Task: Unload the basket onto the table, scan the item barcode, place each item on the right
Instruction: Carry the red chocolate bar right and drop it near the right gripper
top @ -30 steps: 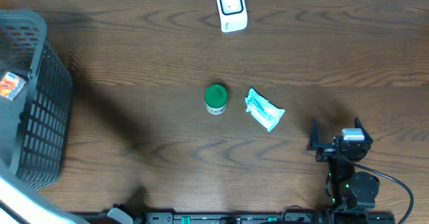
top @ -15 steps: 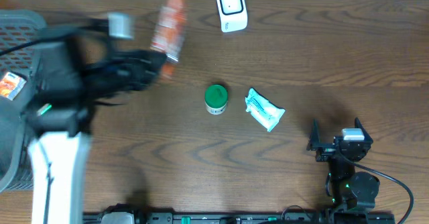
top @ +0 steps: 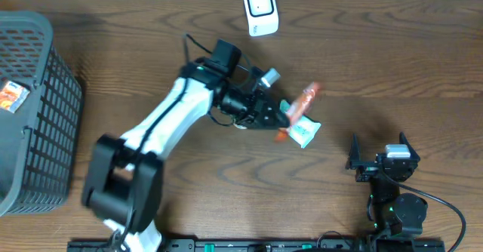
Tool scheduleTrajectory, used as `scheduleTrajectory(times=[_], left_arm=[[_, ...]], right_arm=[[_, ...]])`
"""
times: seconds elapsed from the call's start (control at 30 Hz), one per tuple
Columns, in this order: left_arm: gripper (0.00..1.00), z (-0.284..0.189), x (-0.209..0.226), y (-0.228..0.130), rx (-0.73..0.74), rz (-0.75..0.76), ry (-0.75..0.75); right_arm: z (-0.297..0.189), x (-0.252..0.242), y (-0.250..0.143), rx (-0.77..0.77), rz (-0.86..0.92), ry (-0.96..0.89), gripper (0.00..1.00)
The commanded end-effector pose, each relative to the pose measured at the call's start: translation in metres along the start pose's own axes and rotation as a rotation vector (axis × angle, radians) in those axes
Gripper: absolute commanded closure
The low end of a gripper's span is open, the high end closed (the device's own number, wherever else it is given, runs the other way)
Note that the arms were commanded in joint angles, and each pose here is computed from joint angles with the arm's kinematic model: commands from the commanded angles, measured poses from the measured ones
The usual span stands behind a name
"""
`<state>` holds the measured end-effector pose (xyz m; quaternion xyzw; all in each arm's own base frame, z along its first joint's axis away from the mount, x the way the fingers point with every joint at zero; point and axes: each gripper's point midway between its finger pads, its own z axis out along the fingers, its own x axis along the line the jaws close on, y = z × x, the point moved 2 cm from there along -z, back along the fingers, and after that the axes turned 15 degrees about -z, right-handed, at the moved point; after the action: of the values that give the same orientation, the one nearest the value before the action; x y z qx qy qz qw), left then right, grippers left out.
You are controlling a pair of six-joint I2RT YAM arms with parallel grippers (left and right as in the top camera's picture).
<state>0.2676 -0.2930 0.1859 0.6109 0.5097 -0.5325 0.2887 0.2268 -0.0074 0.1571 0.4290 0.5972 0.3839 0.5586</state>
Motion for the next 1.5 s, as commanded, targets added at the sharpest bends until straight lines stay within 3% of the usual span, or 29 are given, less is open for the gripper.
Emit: scheduleTrajectory(times=[0.0, 0.33, 0.5, 0.67, 0.8, 0.87, 0.97, 1.1, 1.2, 1.47], left_arm=[[0.16, -0.001, -0.024, -0.010, 0.105, -0.016, -0.200], [0.15, -0.021, -0.078, -0.014, 0.023, 0.264, -0.191], [0.15, -0.059, -0.091, 0.010, -0.301, 0.352, 0.024], [0.15, -0.144, -0.093, 0.021, -0.735, 0.357, 0.309], [0.15, -0.246, -0.088, 0.000, -1.170, 0.242, 0.705], [0.06, -0.292, -0.101, -0.019, -1.340, 0.236, 0.856], [0.04, -0.348, -0.127, -0.049, -1.537, 0.238, 0.976], [0.04, -0.427, -0.143, -0.094, -1.798, 0.120, 0.986], [0.04, -0.480, -0.124, -0.127, -1.951, -0.056, 0.950], [0.04, -0.572, -0.002, -0.158, -1.979, -0.505, 0.834]], right_arm=[[0.000, 0.000, -0.001, 0.004, 0.012, 0.000, 0.01], [0.000, 0.000, -0.001, 0.004, 0.012, 0.000, 0.01], [0.000, 0.000, -0.001, 0.004, 0.012, 0.000, 0.01], [0.000, 0.000, -0.001, 0.004, 0.012, 0.000, 0.01], [0.000, 0.000, -0.001, 0.005, 0.012, 0.000, 0.01], [0.000, 0.000, -0.001, 0.004, 0.012, 0.000, 0.01], [0.000, 0.000, -0.001, 0.004, 0.012, 0.000, 0.01], [0.000, 0.000, -0.001, 0.004, 0.012, 0.000, 0.01], [0.000, 0.000, -0.001, 0.004, 0.012, 0.000, 0.01], [0.000, 0.000, -0.001, 0.004, 0.012, 0.000, 0.01]])
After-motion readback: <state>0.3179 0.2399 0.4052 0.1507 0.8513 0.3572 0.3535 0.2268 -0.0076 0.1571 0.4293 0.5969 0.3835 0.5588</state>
